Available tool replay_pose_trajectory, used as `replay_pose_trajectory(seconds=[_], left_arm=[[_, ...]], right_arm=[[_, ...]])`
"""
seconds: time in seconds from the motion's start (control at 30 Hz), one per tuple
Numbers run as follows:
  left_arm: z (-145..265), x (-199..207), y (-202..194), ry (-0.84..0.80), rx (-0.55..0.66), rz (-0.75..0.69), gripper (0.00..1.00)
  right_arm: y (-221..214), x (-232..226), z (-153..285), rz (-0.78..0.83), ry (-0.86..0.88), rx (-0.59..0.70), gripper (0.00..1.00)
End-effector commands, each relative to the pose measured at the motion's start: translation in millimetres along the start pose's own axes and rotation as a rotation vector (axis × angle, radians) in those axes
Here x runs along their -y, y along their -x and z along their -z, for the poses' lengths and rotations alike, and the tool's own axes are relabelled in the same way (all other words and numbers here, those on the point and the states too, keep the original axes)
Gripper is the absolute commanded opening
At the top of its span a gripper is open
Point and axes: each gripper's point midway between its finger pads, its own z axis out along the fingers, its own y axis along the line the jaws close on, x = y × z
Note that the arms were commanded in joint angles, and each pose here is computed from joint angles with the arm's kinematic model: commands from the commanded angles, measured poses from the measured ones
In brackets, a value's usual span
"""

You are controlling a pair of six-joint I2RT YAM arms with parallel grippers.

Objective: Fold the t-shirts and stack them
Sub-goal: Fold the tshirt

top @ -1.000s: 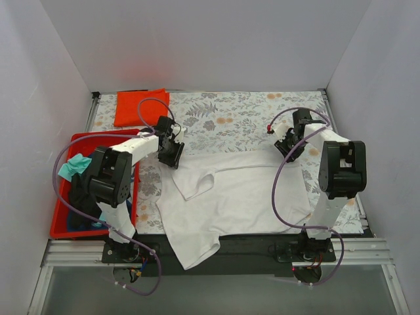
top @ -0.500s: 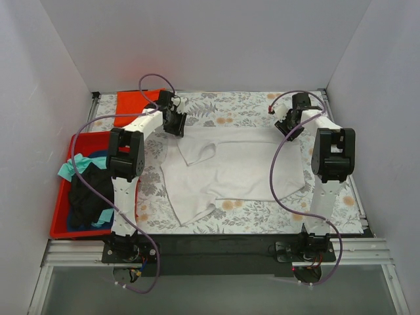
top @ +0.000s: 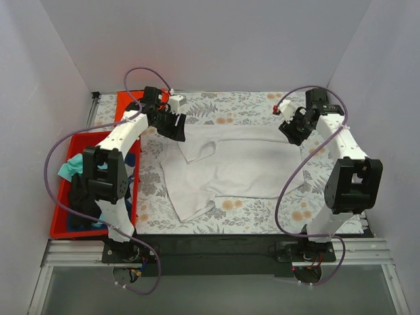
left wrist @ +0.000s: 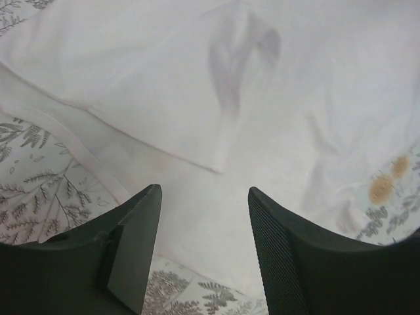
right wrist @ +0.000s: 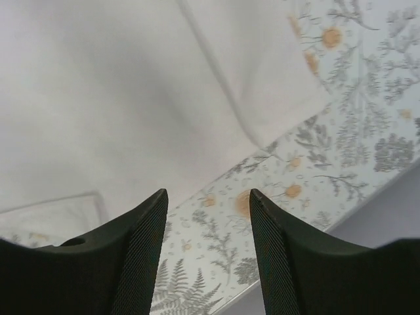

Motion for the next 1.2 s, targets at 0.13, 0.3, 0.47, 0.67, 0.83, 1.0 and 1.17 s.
replay_pose_trajectory(seconds=[0.13, 0.3, 0.47, 0.67, 0.83, 1.0, 1.17], left_arm=[[45.0, 60.9, -71.9, -0.167, -0.081, -0.044, 0.56], [56.5, 80.3, -101.5, -0.231, -0.125, -0.03, 0.56], [57.4, 81.5, -109.2, -0.223, -0.139, -0.005, 0.56], [49.3, 70.9, -112.3, -0.174, -0.156, 0.012, 0.56], [37.0, 61.4, -112.0, -0.145, -0.164, 0.042, 0.55], [33.4, 57.5, -113.7, -0.127, -0.167, 0.042, 0.54], [33.3, 56.0, -110.7, -0.123, -0.159, 0.038, 0.54]], right_arm=[[-55.8, -116.5, -3.6, 0.07, 0.327, -0.167, 0.57], [-61.9, -131.1, -16.7, 0.159, 0.349, -0.209, 0.54], [-64.0, -130.3, -33.2, 0.223, 0.343, -0.271, 0.54], [-77.8, -129.7, -39.9, 0.227, 0.348, -0.342, 0.5], [-87.1, -133.1, -36.0, 0.228, 0.348, -0.373, 0.45], [-95.6, -137.8, -24.4, 0.233, 0.347, -0.399, 0.34], [-105.2, -145.8, -17.2, 0.231, 0.369, -0.419, 0.06]])
